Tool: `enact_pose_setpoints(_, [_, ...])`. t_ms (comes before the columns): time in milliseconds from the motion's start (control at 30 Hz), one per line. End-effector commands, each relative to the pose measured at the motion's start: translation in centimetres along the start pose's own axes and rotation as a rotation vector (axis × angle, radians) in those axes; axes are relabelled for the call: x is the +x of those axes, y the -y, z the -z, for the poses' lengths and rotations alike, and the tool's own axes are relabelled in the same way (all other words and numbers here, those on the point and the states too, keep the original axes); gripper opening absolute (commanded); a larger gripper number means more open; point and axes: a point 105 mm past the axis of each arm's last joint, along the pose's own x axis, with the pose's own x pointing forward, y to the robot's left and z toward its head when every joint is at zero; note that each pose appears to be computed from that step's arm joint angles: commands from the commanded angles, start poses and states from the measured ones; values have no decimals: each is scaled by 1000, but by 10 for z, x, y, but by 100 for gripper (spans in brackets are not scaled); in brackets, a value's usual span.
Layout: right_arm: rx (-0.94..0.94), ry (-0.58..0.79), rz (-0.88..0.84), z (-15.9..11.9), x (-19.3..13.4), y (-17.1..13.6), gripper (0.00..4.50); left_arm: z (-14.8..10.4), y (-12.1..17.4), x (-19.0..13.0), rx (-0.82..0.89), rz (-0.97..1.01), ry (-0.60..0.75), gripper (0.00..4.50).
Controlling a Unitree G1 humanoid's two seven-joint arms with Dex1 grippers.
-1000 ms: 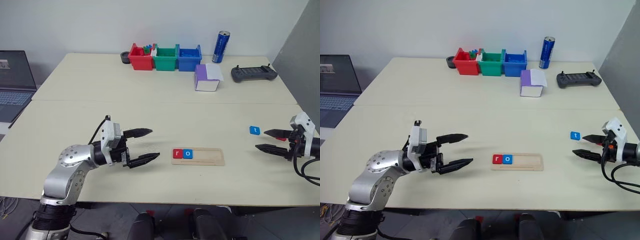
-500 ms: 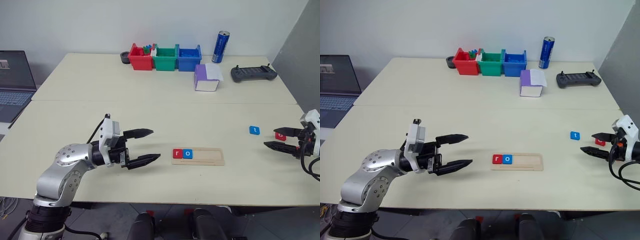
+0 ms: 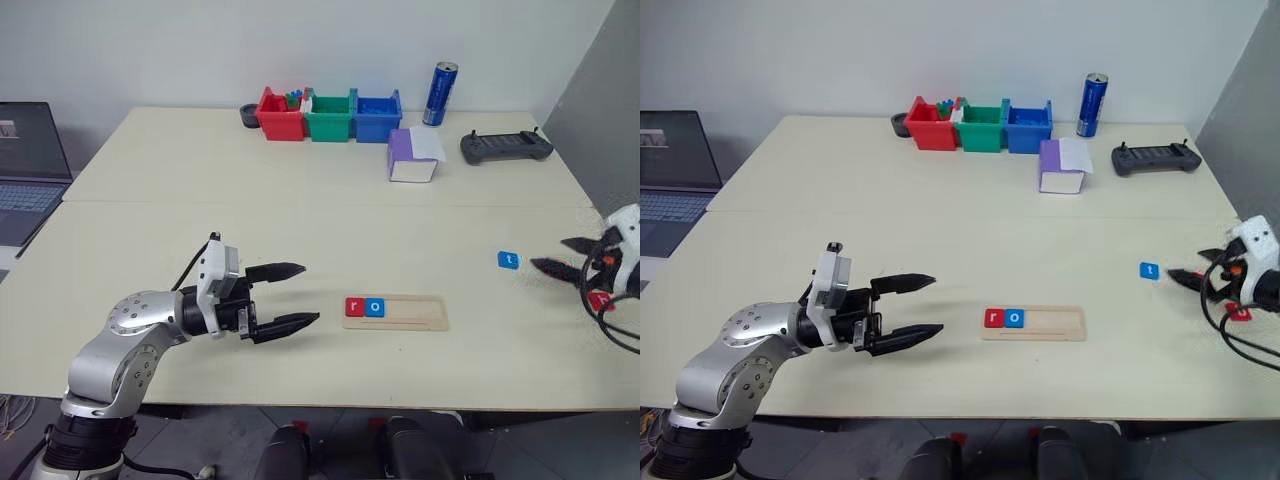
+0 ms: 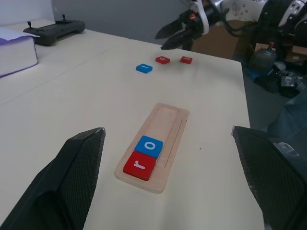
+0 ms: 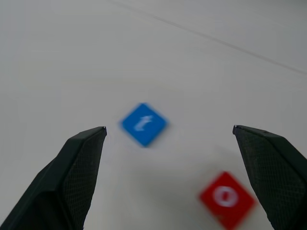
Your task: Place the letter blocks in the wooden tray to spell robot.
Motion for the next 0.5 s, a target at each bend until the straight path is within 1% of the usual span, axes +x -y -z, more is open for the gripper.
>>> enact_pose_setpoints(33, [17, 9, 125, 1, -10, 21, 450, -7, 4, -1, 34, 10, 7, 447])
enact_pose_setpoints(133, [65, 4, 151, 11, -20, 24, 450, -7, 4, -3, 31, -4, 14, 447])
enact_pose_setpoints(233, [99, -26, 145, 27, -37, 21, 450, -7, 5, -4, 25, -7, 11, 447])
enact_pose_setpoints(367, [153, -61, 209, 49, -64, 24, 450, -6, 5, -5, 14, -6, 10, 447])
enact_pose_setpoints(433, [178, -85, 220, 62, -77, 21, 450, -6, 5, -5, 8, -8, 15, 447])
enact_pose_setpoints(500, [192, -89, 232, 66, -82, 18, 450, -6, 4, -4, 2, -8, 18, 447])
